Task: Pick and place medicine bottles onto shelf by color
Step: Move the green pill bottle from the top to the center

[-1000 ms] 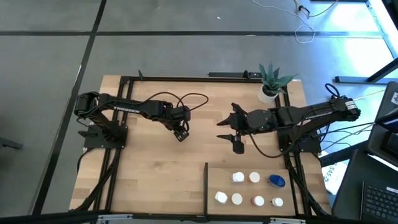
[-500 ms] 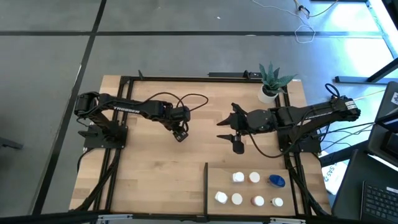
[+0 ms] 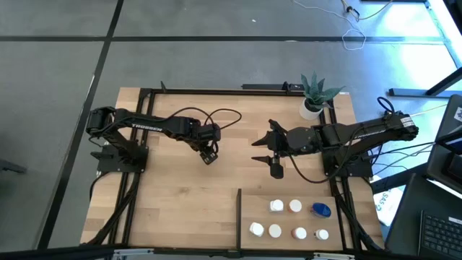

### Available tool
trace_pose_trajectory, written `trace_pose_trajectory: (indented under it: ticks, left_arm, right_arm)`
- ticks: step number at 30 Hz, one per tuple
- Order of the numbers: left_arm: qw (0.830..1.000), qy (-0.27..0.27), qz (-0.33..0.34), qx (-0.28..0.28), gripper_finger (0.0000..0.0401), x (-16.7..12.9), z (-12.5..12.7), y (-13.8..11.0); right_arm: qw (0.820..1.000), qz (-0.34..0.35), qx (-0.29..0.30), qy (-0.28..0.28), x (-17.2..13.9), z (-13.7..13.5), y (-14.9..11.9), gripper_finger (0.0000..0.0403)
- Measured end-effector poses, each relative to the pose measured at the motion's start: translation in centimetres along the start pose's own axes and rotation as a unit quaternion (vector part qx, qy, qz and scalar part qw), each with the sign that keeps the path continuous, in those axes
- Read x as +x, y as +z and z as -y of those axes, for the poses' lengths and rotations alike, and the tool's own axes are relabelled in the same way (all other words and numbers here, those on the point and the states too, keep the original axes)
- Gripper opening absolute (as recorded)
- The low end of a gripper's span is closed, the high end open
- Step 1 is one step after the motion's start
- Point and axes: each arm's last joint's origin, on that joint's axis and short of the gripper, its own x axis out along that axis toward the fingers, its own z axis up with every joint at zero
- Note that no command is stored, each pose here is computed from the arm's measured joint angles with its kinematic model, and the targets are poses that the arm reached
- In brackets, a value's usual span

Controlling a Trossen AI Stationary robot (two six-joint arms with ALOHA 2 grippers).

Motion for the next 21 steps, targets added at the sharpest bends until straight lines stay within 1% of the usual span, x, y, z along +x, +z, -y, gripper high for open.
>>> trace_pose_trajectory:
  ticks: [9,21]
  left_arm:
    - [1.0,0.015,0.01,0.012,0.0217,-0.09,0.46,-0.36]
    - [1.0,0.014,0.008,-0.003,0.0218,-0.1,0.47,-0.4]
  right_arm:
    - [1.0,0.0,0.0,0.0,0.0,0.0,0.0,0.0225]
    - [1.0,0.0,0.0,0.0,0.0,0.0,0.0,0.0225]
